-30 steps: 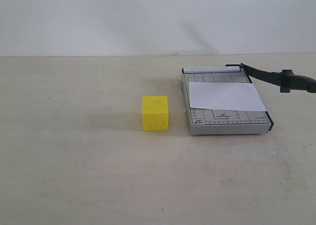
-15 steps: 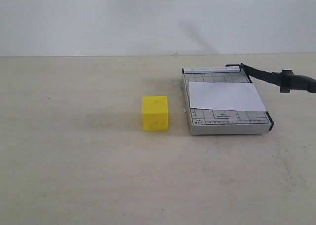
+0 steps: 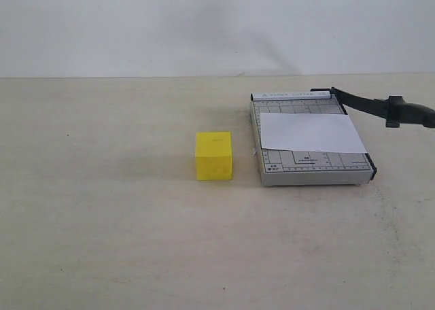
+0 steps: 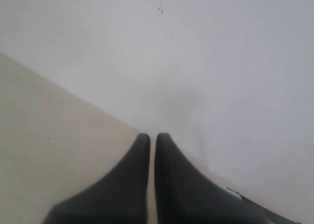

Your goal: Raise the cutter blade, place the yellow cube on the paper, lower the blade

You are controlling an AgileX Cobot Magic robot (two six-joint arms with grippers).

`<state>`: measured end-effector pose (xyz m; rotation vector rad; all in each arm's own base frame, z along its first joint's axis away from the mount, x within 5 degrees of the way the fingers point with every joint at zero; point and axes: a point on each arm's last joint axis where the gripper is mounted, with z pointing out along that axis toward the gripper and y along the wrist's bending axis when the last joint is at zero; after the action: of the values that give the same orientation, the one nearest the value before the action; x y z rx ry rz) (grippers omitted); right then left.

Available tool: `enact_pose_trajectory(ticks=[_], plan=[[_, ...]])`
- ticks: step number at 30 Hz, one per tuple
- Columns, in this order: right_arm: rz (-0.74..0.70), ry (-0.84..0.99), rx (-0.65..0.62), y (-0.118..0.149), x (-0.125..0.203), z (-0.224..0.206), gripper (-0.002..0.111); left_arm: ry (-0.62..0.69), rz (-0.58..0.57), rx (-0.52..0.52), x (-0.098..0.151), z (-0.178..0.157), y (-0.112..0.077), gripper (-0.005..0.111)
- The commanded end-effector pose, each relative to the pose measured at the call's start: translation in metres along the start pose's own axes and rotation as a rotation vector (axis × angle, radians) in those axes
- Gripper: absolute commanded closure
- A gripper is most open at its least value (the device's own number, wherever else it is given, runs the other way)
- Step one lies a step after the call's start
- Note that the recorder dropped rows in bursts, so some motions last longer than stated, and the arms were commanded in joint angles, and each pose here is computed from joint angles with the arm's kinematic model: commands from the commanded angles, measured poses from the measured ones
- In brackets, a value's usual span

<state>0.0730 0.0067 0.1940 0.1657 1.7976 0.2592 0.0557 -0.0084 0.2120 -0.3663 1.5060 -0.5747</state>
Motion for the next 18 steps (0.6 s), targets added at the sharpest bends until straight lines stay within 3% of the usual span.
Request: enact_pose_trajectory(ticks=[1,5,8,11,14,18], plan=[[0.007,0.004,0.009,-0.001,0.002,0.006,0.109,-0.158,0.119,0.049,-0.041,-0.006,-0.024,0.102],[0.003,0.05,0.022,-0.002,0.004,0.011,0.109,-0.169,0.4,0.036,-0.084,0.006,-0.053,0.102],[0.004,0.081,0.031,-0.003,0.007,0.013,0.109,-0.039,0.506,0.018,-0.102,0.035,-0.069,0.102],[0.007,0.111,0.039,-0.003,0.009,0.016,0.109,0.209,0.493,0.032,-0.113,0.075,-0.085,0.102],[0.007,0.151,0.049,-0.004,0.012,0.017,0.109,0.414,0.401,0.084,-0.118,0.108,-0.1,0.102],[0.008,0.203,0.06,-0.005,0.017,0.016,0.109,0.473,0.346,0.182,-0.121,0.145,-0.114,0.102]])
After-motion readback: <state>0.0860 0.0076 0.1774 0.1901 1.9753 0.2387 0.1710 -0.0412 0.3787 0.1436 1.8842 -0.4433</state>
